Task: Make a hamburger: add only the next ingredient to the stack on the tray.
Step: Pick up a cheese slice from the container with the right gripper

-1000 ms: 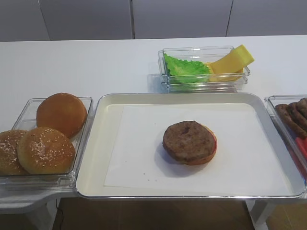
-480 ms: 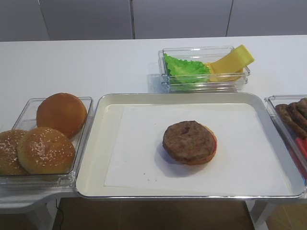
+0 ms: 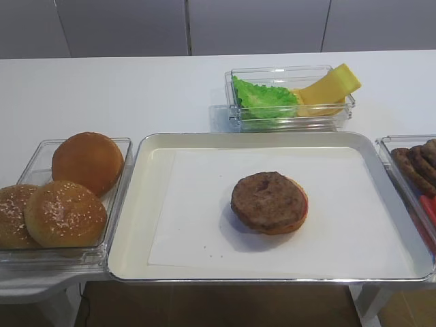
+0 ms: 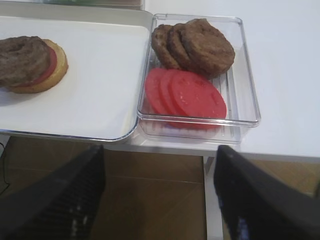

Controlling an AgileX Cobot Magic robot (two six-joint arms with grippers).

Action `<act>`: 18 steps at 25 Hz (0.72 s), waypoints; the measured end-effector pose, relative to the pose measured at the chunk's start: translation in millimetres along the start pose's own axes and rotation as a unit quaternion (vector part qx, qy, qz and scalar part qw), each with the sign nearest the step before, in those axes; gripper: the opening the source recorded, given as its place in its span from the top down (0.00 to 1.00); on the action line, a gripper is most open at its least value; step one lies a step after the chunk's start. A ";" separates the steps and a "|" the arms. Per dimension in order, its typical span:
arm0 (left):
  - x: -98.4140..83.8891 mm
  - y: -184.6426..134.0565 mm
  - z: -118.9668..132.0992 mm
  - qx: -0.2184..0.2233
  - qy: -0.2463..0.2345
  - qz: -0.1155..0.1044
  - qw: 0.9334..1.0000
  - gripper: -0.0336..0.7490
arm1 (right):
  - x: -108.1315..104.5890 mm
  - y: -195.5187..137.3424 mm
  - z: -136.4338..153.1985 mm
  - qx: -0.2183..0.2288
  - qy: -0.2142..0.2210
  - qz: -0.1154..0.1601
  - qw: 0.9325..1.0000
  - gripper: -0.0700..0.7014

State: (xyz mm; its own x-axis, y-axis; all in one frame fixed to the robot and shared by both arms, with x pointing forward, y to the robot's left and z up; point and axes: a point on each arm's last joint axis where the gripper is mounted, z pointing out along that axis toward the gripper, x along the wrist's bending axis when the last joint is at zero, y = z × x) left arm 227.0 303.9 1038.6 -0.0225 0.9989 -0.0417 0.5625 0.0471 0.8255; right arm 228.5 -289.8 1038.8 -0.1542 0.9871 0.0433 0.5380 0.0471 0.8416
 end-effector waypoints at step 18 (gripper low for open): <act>0.0 0.0 0.0 0.000 0.000 0.000 1.000 0.58 | 2.4 47.7 -4.6 -0.019 0.016 0.063 0.998 0.25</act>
State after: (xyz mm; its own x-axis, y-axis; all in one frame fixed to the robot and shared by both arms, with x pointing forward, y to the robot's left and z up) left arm 227.0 303.9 1038.6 -0.0225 0.9989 -0.0417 0.5625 0.0471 0.8255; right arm 249.9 -285.8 1081.5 -0.1130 0.9794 0.1672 0.5228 -0.0844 0.8482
